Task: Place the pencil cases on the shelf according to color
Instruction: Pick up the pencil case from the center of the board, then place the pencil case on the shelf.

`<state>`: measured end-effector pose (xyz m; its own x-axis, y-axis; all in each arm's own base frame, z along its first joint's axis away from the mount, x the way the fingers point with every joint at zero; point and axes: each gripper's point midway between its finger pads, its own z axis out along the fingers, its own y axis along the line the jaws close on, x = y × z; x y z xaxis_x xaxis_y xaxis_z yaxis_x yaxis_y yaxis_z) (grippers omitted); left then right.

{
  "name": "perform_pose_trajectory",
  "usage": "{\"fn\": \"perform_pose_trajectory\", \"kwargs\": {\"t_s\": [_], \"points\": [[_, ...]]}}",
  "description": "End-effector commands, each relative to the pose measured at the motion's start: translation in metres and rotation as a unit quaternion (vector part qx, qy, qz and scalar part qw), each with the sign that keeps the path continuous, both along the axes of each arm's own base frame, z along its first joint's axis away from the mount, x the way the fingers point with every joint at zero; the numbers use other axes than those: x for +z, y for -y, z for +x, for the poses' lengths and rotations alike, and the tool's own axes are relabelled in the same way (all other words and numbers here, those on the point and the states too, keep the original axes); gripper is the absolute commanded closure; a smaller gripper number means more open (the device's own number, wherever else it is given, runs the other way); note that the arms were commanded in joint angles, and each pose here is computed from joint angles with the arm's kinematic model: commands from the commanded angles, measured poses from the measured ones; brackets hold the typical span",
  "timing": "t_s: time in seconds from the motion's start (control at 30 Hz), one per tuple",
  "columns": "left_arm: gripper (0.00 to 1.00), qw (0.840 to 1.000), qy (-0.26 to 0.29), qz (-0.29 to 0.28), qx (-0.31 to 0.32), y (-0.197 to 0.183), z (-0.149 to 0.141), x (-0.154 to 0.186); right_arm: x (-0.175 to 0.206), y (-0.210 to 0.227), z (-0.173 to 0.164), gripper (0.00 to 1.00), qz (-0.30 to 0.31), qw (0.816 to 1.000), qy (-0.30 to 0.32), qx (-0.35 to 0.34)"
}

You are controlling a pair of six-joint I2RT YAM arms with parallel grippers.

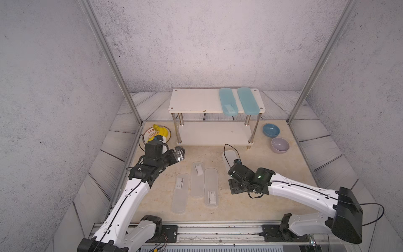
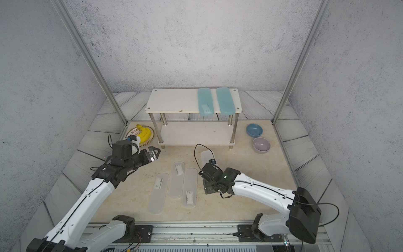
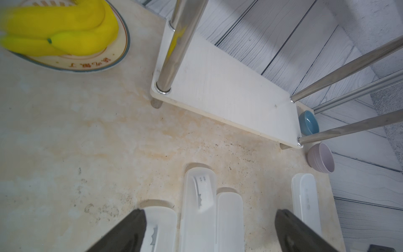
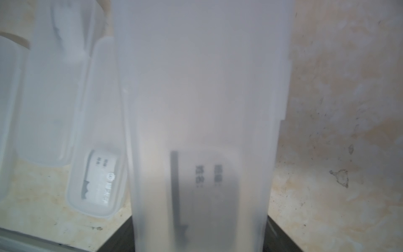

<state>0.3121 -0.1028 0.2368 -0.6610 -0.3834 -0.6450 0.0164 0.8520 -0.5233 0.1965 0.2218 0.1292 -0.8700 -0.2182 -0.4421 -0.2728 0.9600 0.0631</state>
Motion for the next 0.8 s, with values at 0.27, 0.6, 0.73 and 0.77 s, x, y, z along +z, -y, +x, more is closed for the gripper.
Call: {"fn": "perform_pose_trajectory", "kwargs": {"t_s": [0.27,0.6,0.73,0.77], "points": [[0.01,0.995,0.095,0.024,-0.019,0.004,0.027,0.082,0.105,-0.026,0.026,0.38,0.046,0.993,0.100,0.052],[0.01,0.992,0.115,0.046,-0.017,-0.004,0.037,0.098,0.192,-0.052,0.038,0.38,0.121,0.973,0.173,0.089],[0.01,0.992,0.110,0.051,-0.019,-0.005,0.040,0.094,0.213,-0.064,0.047,0.38,0.135,0.967,0.197,0.094],[0.01,0.993,0.109,0.052,-0.019,-0.005,0.041,0.093,0.220,-0.065,0.053,0.38,0.132,0.965,0.208,0.088]]}}
